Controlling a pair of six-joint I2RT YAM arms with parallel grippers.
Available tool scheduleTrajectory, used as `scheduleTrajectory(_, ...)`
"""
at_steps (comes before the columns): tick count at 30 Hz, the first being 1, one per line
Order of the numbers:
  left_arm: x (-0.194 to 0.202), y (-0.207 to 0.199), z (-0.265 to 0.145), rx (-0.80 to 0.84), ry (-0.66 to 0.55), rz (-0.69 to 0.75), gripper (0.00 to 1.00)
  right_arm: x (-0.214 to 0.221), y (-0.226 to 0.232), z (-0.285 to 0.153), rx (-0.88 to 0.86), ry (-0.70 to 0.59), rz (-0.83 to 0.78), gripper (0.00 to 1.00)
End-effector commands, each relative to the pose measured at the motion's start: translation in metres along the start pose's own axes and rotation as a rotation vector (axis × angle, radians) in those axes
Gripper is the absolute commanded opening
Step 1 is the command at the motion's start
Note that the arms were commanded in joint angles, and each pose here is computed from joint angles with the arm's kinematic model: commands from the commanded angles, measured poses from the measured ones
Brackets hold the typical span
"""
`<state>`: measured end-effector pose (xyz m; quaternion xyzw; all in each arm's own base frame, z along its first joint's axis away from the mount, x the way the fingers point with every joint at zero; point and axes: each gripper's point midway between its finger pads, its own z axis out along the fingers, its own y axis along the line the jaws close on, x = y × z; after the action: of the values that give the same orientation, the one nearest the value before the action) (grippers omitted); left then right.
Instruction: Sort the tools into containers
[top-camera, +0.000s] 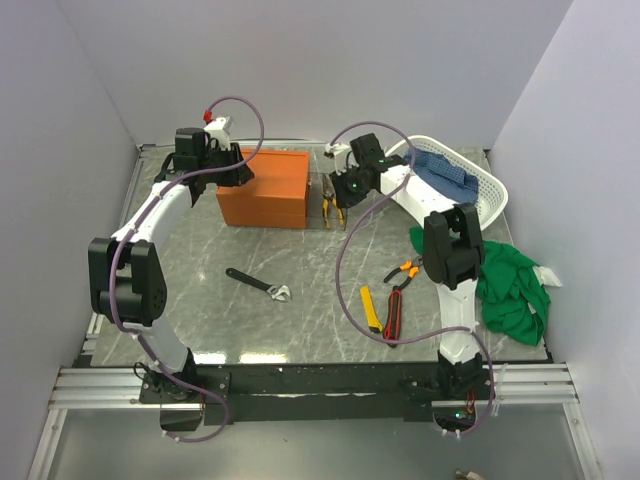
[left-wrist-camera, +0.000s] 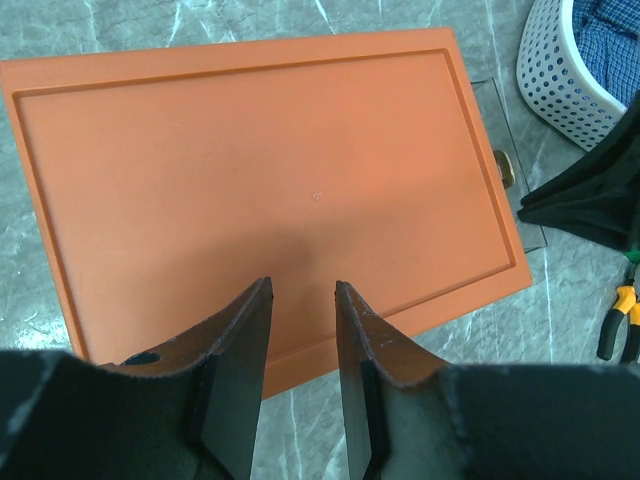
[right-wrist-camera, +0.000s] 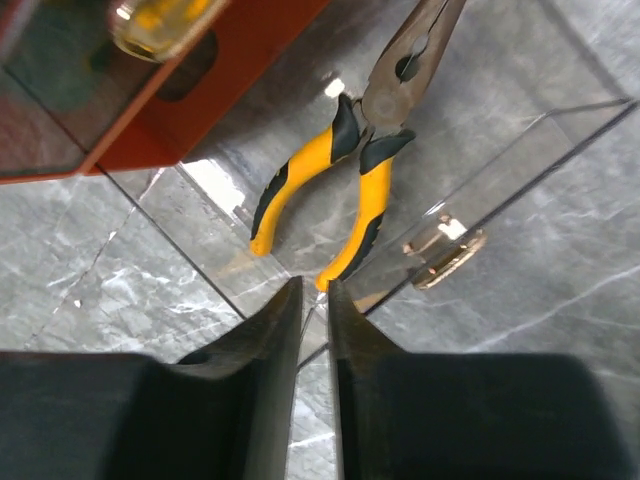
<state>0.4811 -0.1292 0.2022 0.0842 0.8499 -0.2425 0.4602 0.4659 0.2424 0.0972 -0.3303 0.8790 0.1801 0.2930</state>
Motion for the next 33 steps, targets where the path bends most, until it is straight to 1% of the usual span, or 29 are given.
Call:
scheduleTrajectory(1,-0.022,-0.005,-0.004,0.007,-0.053,0.046,0.38,-0.018,0.004,0.002,0.014,-0.034,-0.016,0.25)
scheduleTrajectory(3,-0.022,-0.005,-0.005,0.004,-0.053,0.047,0.38,-0.024,0.006,0.002,0.005,-0.053,-0.012,0.27)
scheduleTrajectory(5,-0.023,-0.006,-0.007,0.002,-0.056,0.052,0.38,-0.035,0.011,-0.007,-0.017,-0.089,-0.021,0.3)
scheduleTrajectory(7,-0.023,-0.005,-0.007,-0.001,-0.058,0.054,0.38,-0.049,0.012,-0.018,0.001,-0.138,-0.027,0.33)
scheduleTrajectory(8,-0.024,-0.006,-0.007,0.001,-0.061,0.053,0.38,-0.051,0.009,-0.02,0.017,-0.149,-0.025,0.37)
scheduleTrajectory(10,-0.024,-0.006,-0.006,0.006,-0.061,0.053,0.38,-0.057,0.007,-0.021,0.021,-0.169,-0.048,0.4)
scheduleTrajectory(11,-0.023,-0.007,-0.005,0.009,-0.059,0.05,0.38,-0.066,0.006,-0.022,0.029,-0.185,-0.058,0.44)
scheduleTrajectory(12,-0.025,-0.006,-0.005,0.008,-0.062,0.05,0.38,-0.06,-0.001,-0.011,0.04,-0.16,-0.045,0.46)
scheduleTrajectory(14,-0.025,-0.005,-0.004,0.006,-0.06,0.052,0.38,-0.069,-0.007,-0.005,0.061,-0.168,-0.035,0.5)
scheduleTrajectory(15,-0.025,-0.005,-0.005,0.003,-0.06,0.055,0.38,-0.067,-0.014,0.006,0.084,-0.16,-0.023,0.51)
scheduleTrajectory(17,-0.025,-0.005,-0.006,-0.002,-0.06,0.057,0.38,-0.072,-0.016,0.013,0.086,-0.173,-0.009,0.54)
scheduleTrajectory(21,-0.02,-0.003,-0.009,-0.011,-0.051,0.067,0.39,-0.068,-0.015,0.037,0.097,-0.161,-0.01,0.56)
scheduleTrajectory(28,-0.017,-0.001,-0.007,-0.017,-0.045,0.069,0.39,-0.059,-0.016,0.059,0.131,-0.126,-0.022,0.57)
scheduleTrajectory(29,-0.018,-0.001,-0.006,-0.015,-0.046,0.069,0.39,-0.057,-0.016,0.061,0.137,-0.12,-0.023,0.56)
scheduleTrajectory(31,-0.018,0.0,-0.005,-0.015,-0.046,0.067,0.39,-0.05,-0.016,0.066,0.129,-0.097,-0.027,0.49)
scheduleTrajectory(32,-0.02,-0.001,-0.004,-0.013,-0.048,0.068,0.39,-0.046,-0.013,0.066,0.114,-0.082,-0.025,0.42)
scheduleTrajectory(33,-0.02,-0.001,-0.003,-0.011,-0.046,0.065,0.39,-0.046,-0.009,0.062,0.103,-0.083,-0.036,0.39)
